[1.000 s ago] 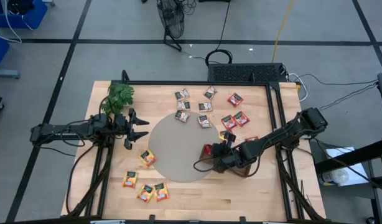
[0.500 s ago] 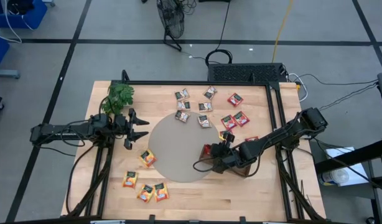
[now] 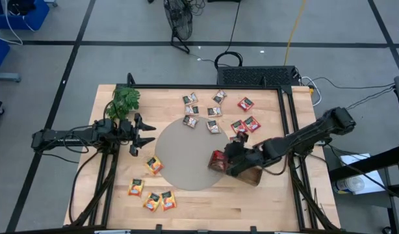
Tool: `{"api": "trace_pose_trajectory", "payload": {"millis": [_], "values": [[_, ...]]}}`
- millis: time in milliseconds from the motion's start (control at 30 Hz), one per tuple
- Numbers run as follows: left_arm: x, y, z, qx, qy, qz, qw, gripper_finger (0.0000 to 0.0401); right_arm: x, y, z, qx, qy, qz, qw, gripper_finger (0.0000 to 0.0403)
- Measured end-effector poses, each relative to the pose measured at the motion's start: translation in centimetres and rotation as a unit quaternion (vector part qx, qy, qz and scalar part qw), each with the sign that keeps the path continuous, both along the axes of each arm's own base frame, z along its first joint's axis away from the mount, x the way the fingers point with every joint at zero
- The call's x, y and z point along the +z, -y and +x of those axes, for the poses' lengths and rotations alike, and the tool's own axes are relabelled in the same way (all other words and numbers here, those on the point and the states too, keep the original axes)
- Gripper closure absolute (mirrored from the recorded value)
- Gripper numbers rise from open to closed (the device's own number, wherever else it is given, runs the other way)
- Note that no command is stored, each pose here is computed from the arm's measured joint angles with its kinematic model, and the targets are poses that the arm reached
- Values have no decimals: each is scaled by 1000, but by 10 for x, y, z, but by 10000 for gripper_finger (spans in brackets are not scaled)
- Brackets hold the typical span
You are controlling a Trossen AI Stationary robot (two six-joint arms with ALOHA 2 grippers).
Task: Pick & Place Tea
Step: Put the red tea bag into the left section of the wooden organizer
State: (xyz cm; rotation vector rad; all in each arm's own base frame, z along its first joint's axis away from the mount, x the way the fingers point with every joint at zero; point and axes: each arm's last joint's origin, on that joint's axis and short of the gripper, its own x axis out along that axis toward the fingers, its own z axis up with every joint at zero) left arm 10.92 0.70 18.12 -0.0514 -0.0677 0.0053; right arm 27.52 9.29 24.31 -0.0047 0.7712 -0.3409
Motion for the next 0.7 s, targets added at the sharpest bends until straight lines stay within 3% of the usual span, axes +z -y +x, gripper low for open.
{"api": "trace_pose_trajectory", "payload": {"millis": [100, 200, 333, 467, 600, 700], "values": [[0, 0, 0, 0, 0, 0, 1000, 187, 8, 1, -3, 18, 9, -1, 1000, 299], [0, 0, 0, 0, 0, 0, 1000, 187, 7, -3, 0, 52, 8, 34, 998, 299], [0, 0, 0, 0, 0, 0, 1000, 187, -3, -26, 16, 161, 27, 77, 984, 304], [0, 0, 0, 0, 0, 0, 1000, 187, -26, -52, 26, 238, 19, 20, 971, 316], [0, 0, 0, 0, 0, 0, 1000, 187, -54, -56, 28, 208, -35, -54, 976, 322], [0, 0, 0, 0, 0, 0, 1000, 187, -65, -54, 28, 183, -58, -79, 978, 321]]}}
